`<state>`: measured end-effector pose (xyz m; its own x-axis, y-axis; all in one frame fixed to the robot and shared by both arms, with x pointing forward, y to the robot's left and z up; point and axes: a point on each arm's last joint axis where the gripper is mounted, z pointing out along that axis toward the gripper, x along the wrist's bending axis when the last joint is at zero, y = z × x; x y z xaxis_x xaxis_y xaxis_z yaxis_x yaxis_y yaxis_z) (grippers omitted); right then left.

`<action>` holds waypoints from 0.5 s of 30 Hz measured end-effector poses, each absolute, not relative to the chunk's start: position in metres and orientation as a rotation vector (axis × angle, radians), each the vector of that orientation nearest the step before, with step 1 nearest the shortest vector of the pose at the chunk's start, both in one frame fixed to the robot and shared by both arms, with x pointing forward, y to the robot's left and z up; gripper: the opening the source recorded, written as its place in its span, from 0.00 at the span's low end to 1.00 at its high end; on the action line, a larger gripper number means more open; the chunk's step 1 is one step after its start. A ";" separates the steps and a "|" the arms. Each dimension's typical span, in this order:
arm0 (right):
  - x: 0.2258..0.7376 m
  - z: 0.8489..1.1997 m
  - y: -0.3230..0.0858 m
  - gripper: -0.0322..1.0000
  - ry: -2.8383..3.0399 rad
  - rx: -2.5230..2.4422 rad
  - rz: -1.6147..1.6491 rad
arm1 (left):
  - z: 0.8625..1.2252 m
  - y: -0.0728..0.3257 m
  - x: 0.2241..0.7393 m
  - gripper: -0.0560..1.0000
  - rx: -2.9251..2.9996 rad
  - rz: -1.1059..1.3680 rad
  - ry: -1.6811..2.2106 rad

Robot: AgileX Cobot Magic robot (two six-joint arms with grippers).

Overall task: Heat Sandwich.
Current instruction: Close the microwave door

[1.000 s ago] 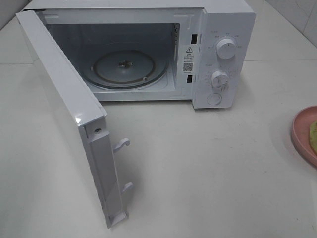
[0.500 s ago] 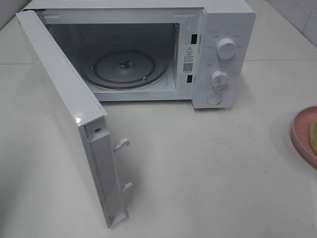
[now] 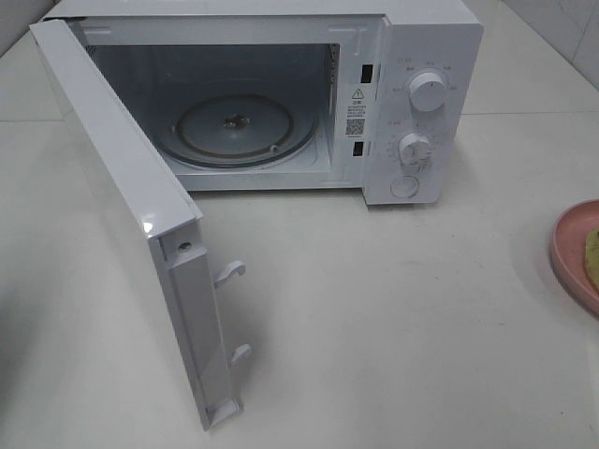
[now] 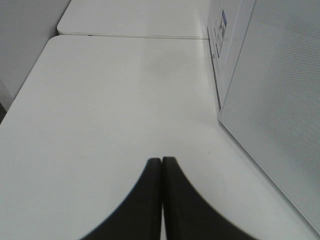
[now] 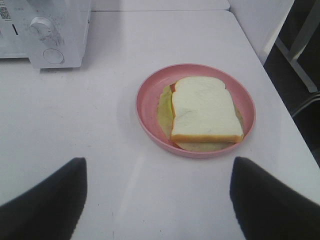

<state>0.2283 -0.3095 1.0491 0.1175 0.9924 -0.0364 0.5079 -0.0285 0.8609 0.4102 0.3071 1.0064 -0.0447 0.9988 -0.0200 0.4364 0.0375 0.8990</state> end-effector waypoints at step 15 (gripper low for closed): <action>0.228 1.049 -0.309 0.77 1.489 1.641 0.811 | 0.968 0.307 0.452 0.05 1.408 1.069 1.431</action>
